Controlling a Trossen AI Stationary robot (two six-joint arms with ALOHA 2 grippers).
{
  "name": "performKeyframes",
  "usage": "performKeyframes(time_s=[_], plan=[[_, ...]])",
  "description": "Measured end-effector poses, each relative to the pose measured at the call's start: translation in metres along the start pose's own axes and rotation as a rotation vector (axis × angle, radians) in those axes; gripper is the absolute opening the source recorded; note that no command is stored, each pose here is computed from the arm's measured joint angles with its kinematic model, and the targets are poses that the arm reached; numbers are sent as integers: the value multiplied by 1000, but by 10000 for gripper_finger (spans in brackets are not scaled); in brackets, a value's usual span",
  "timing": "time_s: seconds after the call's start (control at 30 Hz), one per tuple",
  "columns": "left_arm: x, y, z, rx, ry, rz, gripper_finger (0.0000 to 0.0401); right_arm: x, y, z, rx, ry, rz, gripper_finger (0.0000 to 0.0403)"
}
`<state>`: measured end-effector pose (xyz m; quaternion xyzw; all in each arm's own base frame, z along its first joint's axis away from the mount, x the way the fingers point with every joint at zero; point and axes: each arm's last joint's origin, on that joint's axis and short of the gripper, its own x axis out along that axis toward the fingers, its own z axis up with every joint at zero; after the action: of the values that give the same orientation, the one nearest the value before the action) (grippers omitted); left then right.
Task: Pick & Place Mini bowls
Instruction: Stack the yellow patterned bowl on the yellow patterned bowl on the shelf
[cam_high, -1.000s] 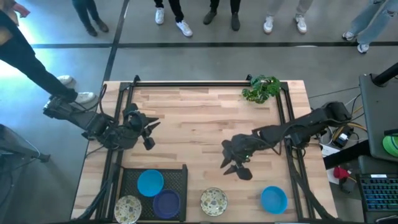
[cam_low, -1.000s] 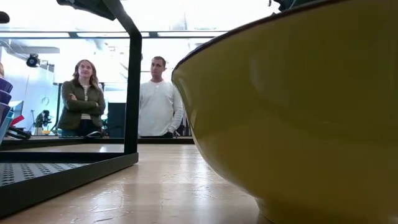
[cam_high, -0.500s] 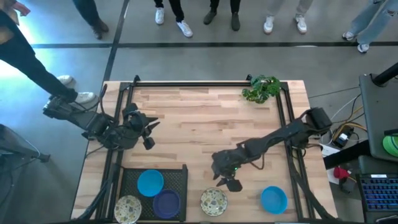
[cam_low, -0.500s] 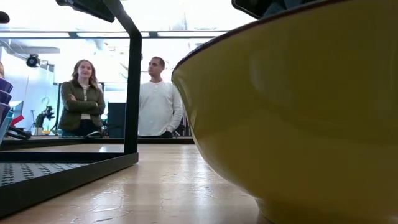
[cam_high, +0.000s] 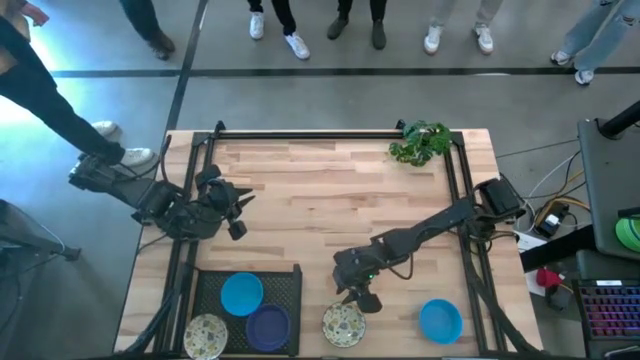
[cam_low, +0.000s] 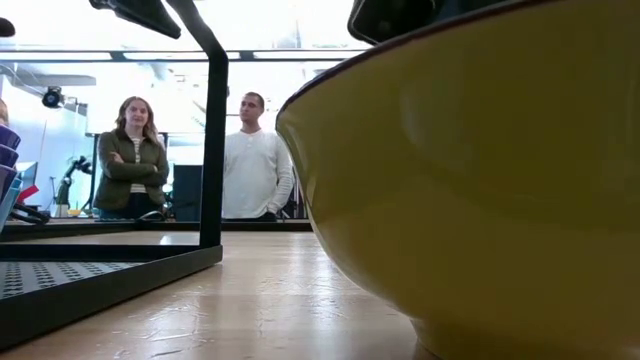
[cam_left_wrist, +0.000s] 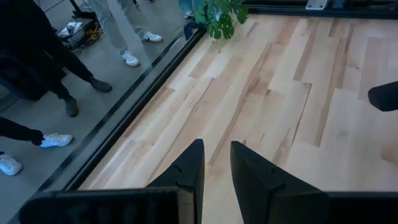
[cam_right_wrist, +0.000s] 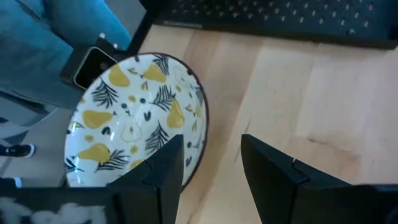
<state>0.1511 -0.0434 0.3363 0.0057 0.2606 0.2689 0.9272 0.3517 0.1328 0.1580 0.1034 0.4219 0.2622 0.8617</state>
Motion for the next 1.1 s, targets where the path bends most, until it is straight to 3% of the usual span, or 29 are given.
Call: performKeyframes(time_s=[0.87,1.1], plan=[[0,1,-1,21,11,8,71,30,1,-8,56,74,23,154],[0,1,-1,36,11,9,71,30,2,-7,74,69,18,128]])
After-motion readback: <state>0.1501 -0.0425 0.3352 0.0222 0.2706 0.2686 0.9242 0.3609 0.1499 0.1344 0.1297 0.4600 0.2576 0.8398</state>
